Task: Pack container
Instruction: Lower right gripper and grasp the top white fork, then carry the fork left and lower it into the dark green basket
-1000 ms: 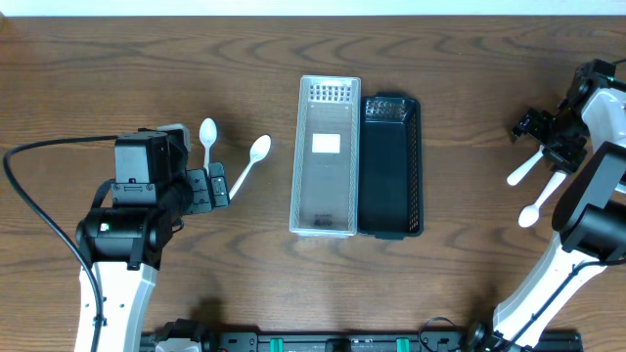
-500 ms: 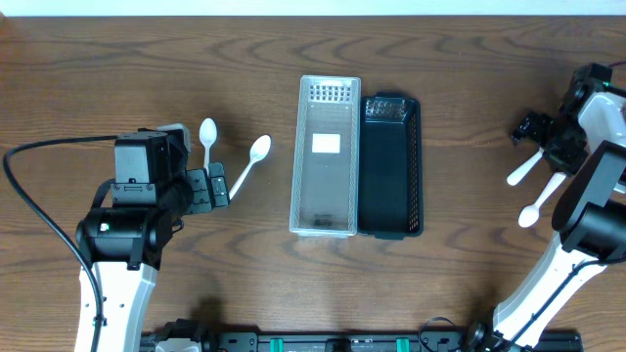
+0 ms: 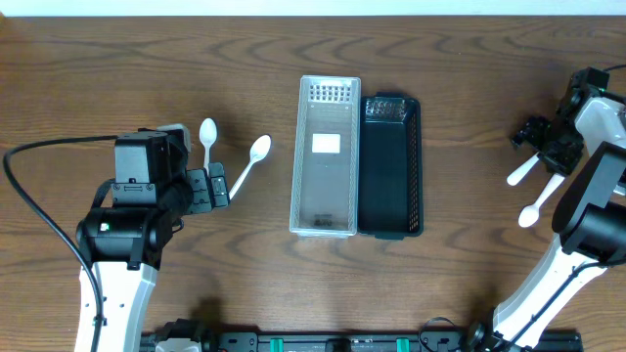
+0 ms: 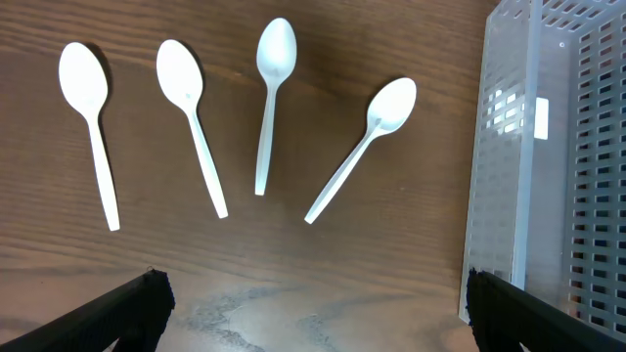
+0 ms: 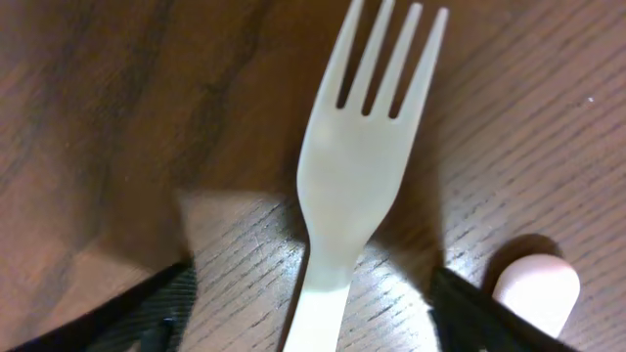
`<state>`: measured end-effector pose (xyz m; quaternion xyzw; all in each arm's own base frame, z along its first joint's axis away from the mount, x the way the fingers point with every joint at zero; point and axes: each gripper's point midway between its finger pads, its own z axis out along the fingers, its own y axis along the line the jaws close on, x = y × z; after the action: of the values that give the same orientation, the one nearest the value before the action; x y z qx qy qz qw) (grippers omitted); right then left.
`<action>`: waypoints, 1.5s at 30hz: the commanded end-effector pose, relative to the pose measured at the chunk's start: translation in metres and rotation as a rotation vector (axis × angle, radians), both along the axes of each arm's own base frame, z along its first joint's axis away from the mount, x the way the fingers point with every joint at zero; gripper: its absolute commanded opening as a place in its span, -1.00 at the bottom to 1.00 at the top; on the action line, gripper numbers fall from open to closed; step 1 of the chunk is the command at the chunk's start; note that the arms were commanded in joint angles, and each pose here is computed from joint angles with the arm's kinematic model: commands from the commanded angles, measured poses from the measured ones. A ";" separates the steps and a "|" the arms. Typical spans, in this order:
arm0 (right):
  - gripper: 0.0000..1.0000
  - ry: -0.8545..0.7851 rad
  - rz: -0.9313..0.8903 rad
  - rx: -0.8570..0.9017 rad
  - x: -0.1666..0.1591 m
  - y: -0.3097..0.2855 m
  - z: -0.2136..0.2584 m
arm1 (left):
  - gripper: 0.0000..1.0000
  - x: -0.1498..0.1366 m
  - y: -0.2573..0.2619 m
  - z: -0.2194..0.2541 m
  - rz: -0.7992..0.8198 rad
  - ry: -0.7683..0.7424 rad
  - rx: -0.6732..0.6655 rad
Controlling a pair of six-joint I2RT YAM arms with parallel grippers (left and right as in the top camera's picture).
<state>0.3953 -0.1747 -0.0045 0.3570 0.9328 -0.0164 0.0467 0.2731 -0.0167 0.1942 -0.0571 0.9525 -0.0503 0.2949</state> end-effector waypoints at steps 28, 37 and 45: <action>-0.60 0.004 0.016 0.013 0.000 0.005 -0.018 | 0.96 0.002 0.001 0.004 -0.009 -0.010 0.019; -0.98 -0.009 0.019 0.007 0.004 0.005 -0.017 | 0.96 0.002 0.001 0.004 -0.009 -0.010 0.019; -0.97 -0.081 0.107 -0.012 0.025 0.027 0.015 | 0.96 0.002 0.001 0.004 -0.009 -0.010 0.019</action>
<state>0.4096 -0.1732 -0.0019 0.3430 0.9361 -0.0214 0.0744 0.2731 -0.0167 0.1942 -0.0569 0.9525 -0.0502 0.2949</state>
